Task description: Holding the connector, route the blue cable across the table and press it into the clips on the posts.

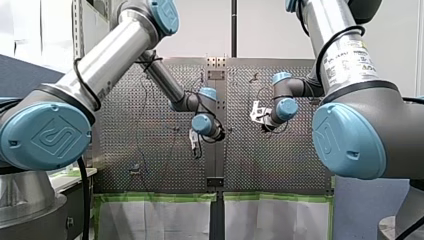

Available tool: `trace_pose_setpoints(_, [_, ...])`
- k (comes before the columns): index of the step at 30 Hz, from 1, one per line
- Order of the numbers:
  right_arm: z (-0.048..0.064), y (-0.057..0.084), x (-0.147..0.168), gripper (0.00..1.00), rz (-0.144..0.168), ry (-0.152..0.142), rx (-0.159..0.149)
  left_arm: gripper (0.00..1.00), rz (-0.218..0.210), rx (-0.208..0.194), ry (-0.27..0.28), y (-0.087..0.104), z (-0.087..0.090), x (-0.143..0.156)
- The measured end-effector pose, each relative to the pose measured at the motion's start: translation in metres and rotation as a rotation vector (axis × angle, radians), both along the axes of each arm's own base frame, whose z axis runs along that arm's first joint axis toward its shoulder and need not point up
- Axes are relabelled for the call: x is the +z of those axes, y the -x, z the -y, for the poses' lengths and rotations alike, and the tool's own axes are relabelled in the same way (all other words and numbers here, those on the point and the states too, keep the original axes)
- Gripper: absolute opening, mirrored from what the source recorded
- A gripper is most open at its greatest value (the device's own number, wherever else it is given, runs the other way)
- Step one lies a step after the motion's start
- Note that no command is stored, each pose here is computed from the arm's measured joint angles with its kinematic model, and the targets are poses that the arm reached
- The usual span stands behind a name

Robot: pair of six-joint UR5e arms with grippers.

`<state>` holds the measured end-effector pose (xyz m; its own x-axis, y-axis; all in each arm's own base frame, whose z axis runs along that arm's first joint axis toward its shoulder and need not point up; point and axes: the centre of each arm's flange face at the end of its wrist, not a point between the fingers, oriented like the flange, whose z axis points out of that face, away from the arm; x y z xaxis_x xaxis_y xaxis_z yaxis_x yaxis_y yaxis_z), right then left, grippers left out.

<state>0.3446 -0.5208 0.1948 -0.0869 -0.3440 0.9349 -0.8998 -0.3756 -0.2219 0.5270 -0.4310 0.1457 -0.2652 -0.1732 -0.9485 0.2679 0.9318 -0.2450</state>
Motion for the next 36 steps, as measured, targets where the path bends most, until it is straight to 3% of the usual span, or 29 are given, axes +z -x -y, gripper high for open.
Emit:
trace_pose_setpoints(10, [0.010,0.009,0.001,0.00,0.009,0.015,-0.020,0.00,0.033,0.018,0.038,-0.040,-0.013,0.015])
trace_pose_setpoints(17, [0.018,0.015,0.004,0.00,0.016,0.027,-0.031,0.00,0.030,0.029,0.041,-0.049,-0.022,0.018])
trace_pose_setpoints(18, [0.019,0.016,0.004,0.00,0.017,0.028,-0.031,0.10,0.025,0.028,0.039,-0.048,-0.022,0.018])
trace_pose_setpoints(19, [0.020,0.017,0.005,0.00,0.017,0.029,-0.032,0.10,0.021,0.026,0.037,-0.047,-0.021,0.018])
trace_pose_setpoints(20, [0.021,0.017,0.005,0.00,0.017,0.029,-0.032,0.22,0.016,0.023,0.035,-0.046,-0.020,0.017])
trace_pose_setpoints(21, [0.021,0.017,0.005,0.00,0.017,0.030,-0.032,0.40,0.009,0.018,0.031,-0.044,-0.019,0.017])
trace_pose_setpoints(22, [0.021,0.017,0.005,0.00,0.017,0.030,-0.032,0.40,0.004,0.014,0.026,-0.042,-0.018,0.017])
trace_pose_setpoints(24, [0.022,0.018,0.005,0.00,0.017,0.030,-0.031,0.72,-0.009,0.005,0.009,-0.037,-0.015,0.015])
trace_pose_setpoints(25, [0.022,0.018,0.005,0.00,0.016,0.030,-0.031,0.72,-0.014,0.003,-0.001,-0.035,-0.014,0.015])
trace_pose_setpoints(27, [0.021,0.017,0.005,0.00,0.015,0.029,-0.030,0.99,-0.026,-0.001,-0.027,-0.030,-0.012,0.014])
trace_pose_setpoints(36, [0.017,0.013,0.004,0.00,0.012,0.019,-0.021,0.99,-0.066,0.030,-0.125,-0.010,-0.009,0.021])
